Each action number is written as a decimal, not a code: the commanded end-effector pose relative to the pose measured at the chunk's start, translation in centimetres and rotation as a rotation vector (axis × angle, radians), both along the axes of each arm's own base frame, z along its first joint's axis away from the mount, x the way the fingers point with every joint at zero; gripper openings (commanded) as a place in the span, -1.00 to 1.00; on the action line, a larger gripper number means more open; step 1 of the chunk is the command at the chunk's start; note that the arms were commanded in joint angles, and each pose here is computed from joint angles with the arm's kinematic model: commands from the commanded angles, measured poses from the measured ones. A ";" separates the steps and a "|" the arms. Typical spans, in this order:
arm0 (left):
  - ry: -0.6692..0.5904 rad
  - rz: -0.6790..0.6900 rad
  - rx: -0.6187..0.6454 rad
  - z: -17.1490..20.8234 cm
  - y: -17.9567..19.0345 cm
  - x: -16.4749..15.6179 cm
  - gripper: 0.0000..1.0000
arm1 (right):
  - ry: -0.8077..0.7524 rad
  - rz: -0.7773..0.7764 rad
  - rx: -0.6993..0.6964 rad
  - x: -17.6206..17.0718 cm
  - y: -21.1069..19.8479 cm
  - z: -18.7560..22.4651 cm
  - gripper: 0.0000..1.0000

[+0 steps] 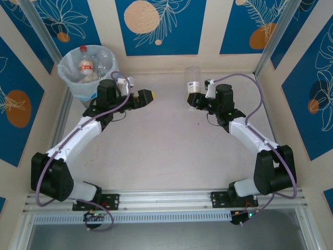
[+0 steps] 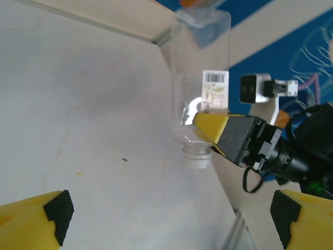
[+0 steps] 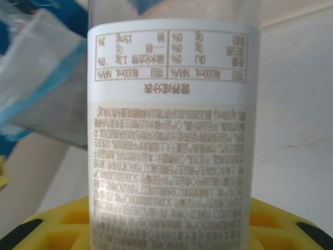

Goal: Put the plastic bottles in the bin

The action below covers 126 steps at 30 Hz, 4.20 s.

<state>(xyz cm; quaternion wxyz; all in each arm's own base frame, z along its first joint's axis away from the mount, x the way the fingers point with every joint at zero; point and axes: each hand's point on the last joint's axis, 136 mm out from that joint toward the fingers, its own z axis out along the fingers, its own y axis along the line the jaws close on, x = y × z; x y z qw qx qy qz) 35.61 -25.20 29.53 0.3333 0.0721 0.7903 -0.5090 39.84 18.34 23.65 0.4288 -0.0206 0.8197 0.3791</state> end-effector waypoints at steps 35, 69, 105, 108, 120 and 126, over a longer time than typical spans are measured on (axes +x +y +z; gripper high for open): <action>-0.208 0.052 0.043 7.4 -4.5 1.7 0.98 | -0.396 0.244 -0.257 -6.3 12.7 8.4 -0.38; -0.190 0.101 0.090 6.5 -3.7 2.1 0.13 | -0.460 0.129 -0.415 -5.5 12.2 7.8 0.32; -0.195 0.195 0.230 6.4 0.1 2.6 0.13 | -0.243 -0.314 -0.060 -4.7 -0.9 10.4 0.99; -0.211 0.203 0.249 7.0 1.1 2.4 0.15 | -0.229 -0.287 0.032 -4.5 -1.5 9.6 0.99; -0.342 0.350 0.355 14.1 8.7 3.2 0.20 | -0.414 0.152 -0.003 -8.7 3.6 11.1 0.99; -0.421 0.454 0.404 16.9 12.1 4.2 0.21 | -0.459 0.196 -0.018 -9.3 4.7 11.6 0.99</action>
